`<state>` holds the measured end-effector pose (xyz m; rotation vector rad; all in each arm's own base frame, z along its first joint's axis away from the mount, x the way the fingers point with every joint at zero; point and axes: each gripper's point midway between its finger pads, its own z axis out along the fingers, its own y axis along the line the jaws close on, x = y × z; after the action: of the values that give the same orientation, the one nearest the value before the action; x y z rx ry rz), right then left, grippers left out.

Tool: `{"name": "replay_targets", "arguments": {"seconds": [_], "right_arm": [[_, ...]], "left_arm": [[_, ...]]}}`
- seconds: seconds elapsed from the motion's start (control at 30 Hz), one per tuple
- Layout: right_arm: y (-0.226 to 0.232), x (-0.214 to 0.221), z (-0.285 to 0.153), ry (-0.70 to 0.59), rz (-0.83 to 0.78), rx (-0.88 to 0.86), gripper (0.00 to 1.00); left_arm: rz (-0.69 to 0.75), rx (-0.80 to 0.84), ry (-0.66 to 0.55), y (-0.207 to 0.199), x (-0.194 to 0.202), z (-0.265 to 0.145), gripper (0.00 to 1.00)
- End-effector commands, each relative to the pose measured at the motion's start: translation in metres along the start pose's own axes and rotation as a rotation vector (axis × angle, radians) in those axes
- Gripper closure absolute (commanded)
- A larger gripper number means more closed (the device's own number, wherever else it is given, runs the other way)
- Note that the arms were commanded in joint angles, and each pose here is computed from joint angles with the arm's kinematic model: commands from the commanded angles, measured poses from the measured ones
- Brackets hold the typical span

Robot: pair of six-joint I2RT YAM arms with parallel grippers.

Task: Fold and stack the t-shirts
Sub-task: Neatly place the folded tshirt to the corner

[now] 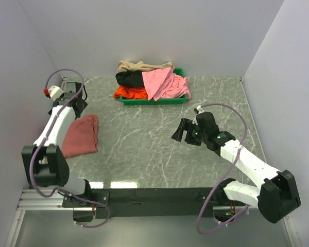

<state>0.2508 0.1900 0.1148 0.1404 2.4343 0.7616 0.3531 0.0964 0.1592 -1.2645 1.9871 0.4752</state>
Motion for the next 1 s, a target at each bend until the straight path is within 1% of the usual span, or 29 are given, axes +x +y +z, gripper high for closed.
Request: {"name": "replay_targets", "arguments": {"seconds": [0.0, 0.03, 0.07, 0.13, 0.27, 0.3, 0.37, 0.47, 0.57, 0.7, 0.77, 0.83, 0.97], "right_arm": [[0.004, -0.025, -0.022, -0.114, -0.037, 0.016, 0.12], [0.001, -0.029, -0.025, -0.138, -0.035, 0.038, 0.11], [-0.001, -0.03, -0.029, -0.146, -0.034, 0.051, 0.11], [-0.003, -0.038, -0.039, -0.195, -0.035, 0.07, 0.1], [-0.01, -0.038, -0.051, -0.225, -0.023, 0.105, 0.07], [-0.009, -0.038, -0.055, -0.235, -0.019, 0.1, 0.07], [-0.019, -0.037, -0.059, -0.251, -0.01, 0.141, 0.06], [-0.026, -0.037, -0.068, -0.284, 0.001, 0.171, 0.05], [-0.031, -0.035, -0.072, -0.296, 0.007, 0.184, 0.04], [-0.034, -0.035, -0.073, -0.303, 0.01, 0.198, 0.04], [-0.037, -0.033, -0.071, -0.301, 0.013, 0.202, 0.04], [-0.037, -0.031, -0.069, -0.293, 0.015, 0.199, 0.04], [-0.036, -0.027, -0.065, -0.281, 0.025, 0.178, 0.04]], "left_arm": [[0.061, 0.408, 0.083, -0.066, 0.026, -0.036, 0.01], [0.087, 0.447, 0.126, -0.069, 0.044, -0.039, 0.01], [0.111, 0.485, 0.141, -0.077, 0.054, -0.045, 0.01], [0.153, 0.506, 0.172, -0.085, 0.074, -0.047, 0.01], [0.172, 0.454, 0.196, -0.084, 0.096, -0.03, 0.01], [0.188, 0.435, 0.215, -0.081, 0.106, -0.022, 0.01], [0.198, 0.45, 0.249, -0.084, 0.12, -0.017, 0.01], [0.222, 0.421, 0.297, -0.077, 0.142, -0.007, 0.01], [0.217, 0.365, 0.327, -0.06, 0.159, 0.001, 0.01], [0.184, 0.218, 0.344, -0.021, 0.177, 0.014, 0.01], [0.168, 0.208, 0.372, -0.013, 0.186, 0.013, 0.01], [0.16, 0.192, 0.392, 0.003, 0.197, 0.012, 0.01], [0.14, 0.144, 0.368, 0.027, 0.198, 0.011, 0.01]]}}
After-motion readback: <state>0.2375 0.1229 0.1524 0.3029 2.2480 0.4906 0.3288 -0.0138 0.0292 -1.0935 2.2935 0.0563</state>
